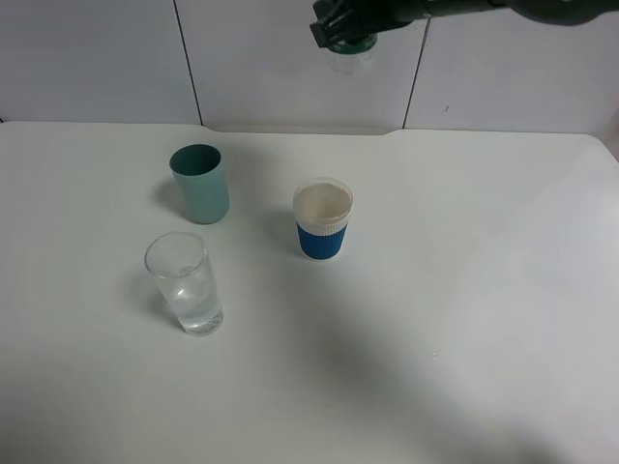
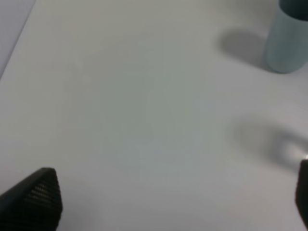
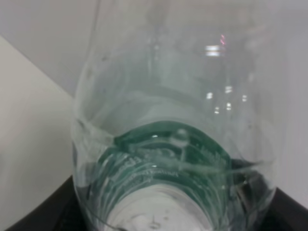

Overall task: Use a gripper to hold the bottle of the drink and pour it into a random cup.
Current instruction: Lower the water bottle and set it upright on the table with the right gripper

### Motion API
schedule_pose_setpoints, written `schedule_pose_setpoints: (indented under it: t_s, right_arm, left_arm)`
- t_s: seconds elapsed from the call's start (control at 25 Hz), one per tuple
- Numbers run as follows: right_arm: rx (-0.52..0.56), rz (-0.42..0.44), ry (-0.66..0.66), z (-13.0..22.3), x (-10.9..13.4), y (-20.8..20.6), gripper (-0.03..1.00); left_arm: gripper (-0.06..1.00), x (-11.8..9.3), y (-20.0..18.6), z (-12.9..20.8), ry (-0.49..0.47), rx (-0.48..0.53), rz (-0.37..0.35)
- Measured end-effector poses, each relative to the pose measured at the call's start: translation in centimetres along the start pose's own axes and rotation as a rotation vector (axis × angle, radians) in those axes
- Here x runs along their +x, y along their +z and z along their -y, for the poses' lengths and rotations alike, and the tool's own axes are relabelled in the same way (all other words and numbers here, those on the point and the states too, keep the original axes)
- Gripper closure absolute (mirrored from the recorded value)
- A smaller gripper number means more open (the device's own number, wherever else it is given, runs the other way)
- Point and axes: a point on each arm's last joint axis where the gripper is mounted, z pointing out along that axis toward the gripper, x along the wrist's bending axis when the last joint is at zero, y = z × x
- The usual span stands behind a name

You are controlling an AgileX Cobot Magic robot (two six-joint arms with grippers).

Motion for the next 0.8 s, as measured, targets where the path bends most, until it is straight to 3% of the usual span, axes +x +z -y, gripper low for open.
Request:
schedule_pose_setpoints:
  t_s: [0.24, 0.52, 0.8]
  right_arm:
    - [0.08, 0.013, 0.043, 5.1, -1.7, 0.0, 0.42]
    - [0.104, 0.069, 0.124, 10.2, -3.8, -1.0, 0.42]
    - [0.008, 0.095, 0.156, 13.3, -4.8, -2.5, 0.42]
  left_arm:
    - [-0.04, 0.0, 0.0, 0.0, 0.0, 0.0, 0.0]
    - [-0.04, 0.0, 0.0, 0.0, 0.0, 0.0, 0.0]
    - [-0.04, 0.0, 0.0, 0.0, 0.0, 0.0, 0.0]
